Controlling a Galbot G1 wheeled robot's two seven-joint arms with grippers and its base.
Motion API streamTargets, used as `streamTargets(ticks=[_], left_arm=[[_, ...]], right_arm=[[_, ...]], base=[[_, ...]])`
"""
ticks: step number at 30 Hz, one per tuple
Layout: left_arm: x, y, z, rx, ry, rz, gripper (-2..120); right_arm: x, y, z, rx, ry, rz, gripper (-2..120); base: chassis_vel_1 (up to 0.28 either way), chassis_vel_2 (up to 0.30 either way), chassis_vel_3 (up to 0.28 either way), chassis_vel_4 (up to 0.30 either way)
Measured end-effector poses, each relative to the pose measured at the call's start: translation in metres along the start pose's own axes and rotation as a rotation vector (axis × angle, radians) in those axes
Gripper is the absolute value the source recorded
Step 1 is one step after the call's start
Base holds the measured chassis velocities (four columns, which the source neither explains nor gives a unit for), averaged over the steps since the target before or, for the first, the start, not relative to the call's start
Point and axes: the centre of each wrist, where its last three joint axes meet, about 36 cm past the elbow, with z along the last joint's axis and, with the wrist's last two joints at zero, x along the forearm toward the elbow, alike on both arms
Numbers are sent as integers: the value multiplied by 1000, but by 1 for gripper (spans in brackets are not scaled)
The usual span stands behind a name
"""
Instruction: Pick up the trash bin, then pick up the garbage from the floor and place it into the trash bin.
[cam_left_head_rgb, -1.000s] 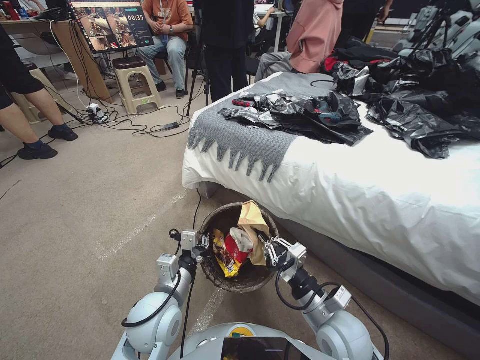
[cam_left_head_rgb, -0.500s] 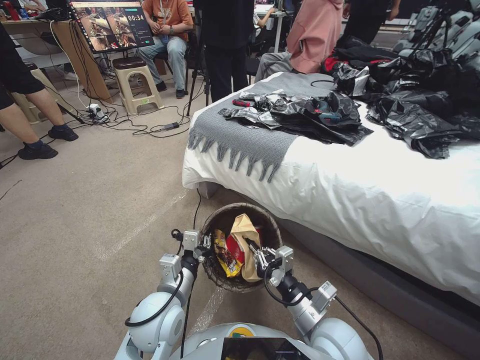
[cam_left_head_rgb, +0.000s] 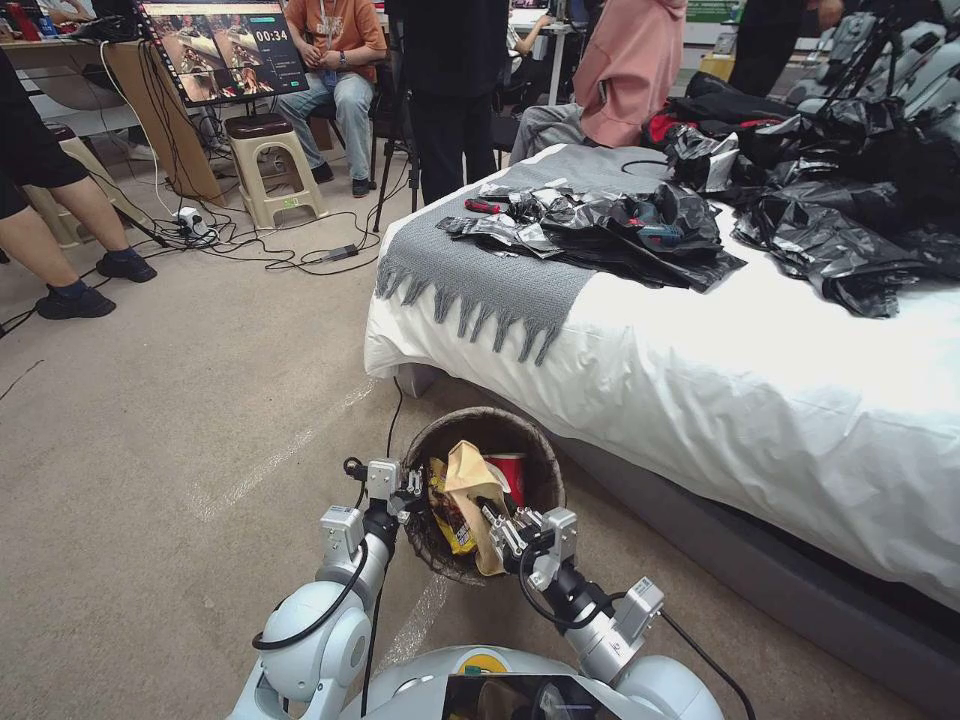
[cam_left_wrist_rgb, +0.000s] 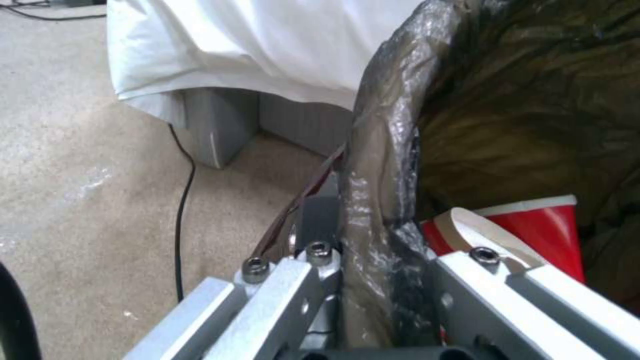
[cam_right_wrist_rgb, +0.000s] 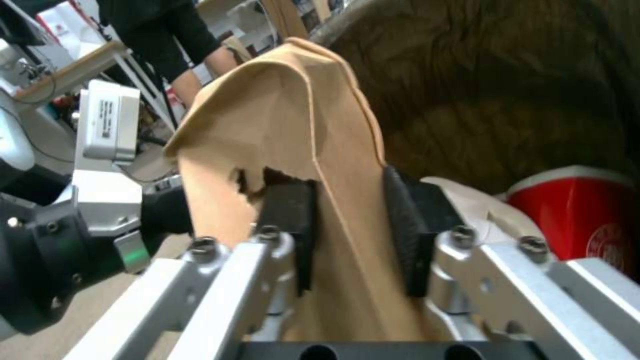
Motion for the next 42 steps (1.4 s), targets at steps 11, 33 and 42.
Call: streamTargets(ticks=[11,33,42], left_arm=[[-1,-1,0,1,1,5,0],[0,-2,2,-4,8,14,0],[-4,1,3,-4,11,5,0]], right_arm=[[-3,0,-2,-6,-13,21,69],[-6,-5,-16,7,-19,105,100],[-1,8,-31,-8,17,161,100]], base=[[0,0,0,0],[0,0,0,0],[0,0,0,0]])
